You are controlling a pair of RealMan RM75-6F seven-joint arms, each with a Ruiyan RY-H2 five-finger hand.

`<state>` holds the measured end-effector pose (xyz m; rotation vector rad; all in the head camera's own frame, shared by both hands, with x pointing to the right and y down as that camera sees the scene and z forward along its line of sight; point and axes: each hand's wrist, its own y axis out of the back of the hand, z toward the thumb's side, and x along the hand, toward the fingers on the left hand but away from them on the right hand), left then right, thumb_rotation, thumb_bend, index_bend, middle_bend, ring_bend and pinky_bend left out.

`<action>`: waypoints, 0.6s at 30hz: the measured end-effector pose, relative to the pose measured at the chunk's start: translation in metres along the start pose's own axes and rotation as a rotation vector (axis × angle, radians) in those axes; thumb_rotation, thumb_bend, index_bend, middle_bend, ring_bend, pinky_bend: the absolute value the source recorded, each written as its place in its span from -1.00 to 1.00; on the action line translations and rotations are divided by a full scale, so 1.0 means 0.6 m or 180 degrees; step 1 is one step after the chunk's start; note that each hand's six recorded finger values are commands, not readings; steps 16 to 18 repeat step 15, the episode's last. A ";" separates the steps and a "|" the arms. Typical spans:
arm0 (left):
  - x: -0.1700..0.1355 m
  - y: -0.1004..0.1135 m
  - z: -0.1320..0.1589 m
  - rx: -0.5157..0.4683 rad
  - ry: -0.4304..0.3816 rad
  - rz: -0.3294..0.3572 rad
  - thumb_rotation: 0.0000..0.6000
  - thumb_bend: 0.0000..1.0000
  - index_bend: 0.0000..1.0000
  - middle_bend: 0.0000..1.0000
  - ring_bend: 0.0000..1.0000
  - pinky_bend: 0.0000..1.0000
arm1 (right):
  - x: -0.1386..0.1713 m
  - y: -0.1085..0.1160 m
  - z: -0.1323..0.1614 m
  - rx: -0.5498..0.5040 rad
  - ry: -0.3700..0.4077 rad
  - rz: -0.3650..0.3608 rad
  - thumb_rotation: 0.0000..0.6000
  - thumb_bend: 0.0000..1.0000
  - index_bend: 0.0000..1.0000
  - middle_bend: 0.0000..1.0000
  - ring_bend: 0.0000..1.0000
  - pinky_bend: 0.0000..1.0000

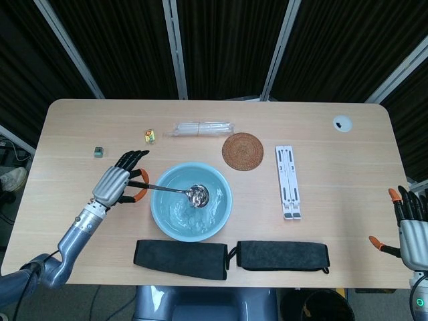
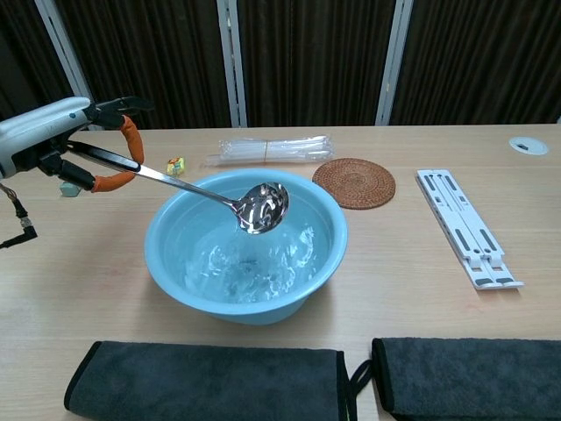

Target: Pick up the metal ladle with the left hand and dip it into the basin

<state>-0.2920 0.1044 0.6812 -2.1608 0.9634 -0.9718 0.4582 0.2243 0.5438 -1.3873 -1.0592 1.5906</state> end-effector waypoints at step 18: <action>-0.015 0.003 -0.023 -0.0128 0.0243 -0.0266 1.00 0.68 0.78 -0.95 -1.00 -1.00 | -0.002 -0.002 0.002 -0.0028 -0.0005 0.0009 0.56 -1.00 -1.00 -1.00 -1.00 -1.00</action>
